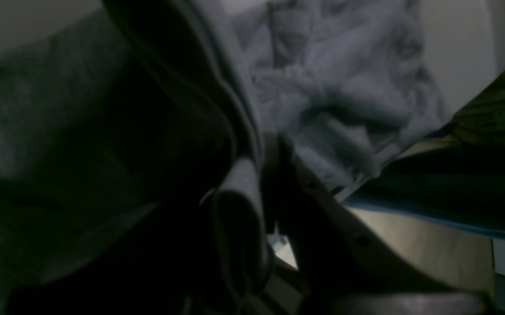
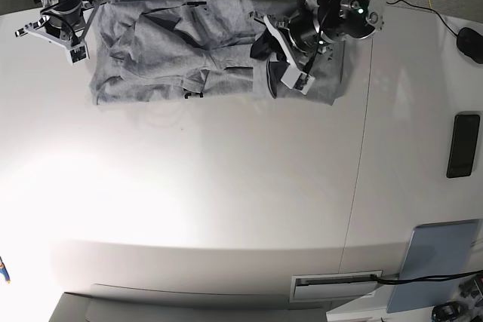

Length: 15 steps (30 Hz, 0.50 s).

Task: Fold the T-shirt properly
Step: 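Grasp the shirt's folded end with the left gripper and fold it inward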

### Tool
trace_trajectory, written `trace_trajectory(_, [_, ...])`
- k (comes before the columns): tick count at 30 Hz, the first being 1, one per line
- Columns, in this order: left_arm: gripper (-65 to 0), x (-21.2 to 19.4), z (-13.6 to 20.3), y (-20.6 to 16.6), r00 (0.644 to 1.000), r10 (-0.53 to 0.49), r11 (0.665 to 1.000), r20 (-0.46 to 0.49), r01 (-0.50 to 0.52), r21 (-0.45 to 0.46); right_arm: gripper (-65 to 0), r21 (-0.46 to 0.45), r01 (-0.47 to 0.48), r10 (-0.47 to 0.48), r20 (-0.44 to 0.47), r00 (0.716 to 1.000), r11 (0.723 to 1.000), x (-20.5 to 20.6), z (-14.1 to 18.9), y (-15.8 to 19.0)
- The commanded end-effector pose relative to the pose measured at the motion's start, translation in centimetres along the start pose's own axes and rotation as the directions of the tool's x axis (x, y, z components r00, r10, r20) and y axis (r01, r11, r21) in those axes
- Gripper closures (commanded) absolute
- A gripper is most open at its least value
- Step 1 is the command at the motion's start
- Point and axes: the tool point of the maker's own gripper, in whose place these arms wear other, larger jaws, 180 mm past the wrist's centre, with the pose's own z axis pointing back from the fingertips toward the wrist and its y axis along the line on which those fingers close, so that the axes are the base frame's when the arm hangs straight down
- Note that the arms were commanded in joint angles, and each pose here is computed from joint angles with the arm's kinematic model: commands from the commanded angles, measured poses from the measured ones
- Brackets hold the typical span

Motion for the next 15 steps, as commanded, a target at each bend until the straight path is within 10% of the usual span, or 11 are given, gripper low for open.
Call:
trace_trajectory(1, [0.0,0.7,0.1,-0.5,1.0,-0.008,1.0,0.029,0.008,-0.019,0.0,-0.031,-0.006,0.006,0.02,1.0,0.999,0.5,0.3,-0.9])
trace_trajectory(5, [0.0,0.8,-0.1,-0.6,0.999,-0.016,0.999,0.041,0.017,-0.028,0.0,-0.031,-0.006,0.007,0.026,1.0,0.999,0.6,0.3,-0.9])
trace_trajectory(11, [-31.2,2.4,0.4,-3.3,0.988,-0.059,0.981,0.143,0.084,-0.173,0.0,-0.031,-0.006,0.007,0.031,0.999,0.999,0.7,0.3,-0.9])
trace_trajectory(15, [-35.5,3.7,0.6,-4.2,0.975,-0.121,0.963,0.186,0.161,-0.214,0.0,-0.032,-0.006,0.007,0.035,0.999,0.999,0.7,0.3,-0.9])
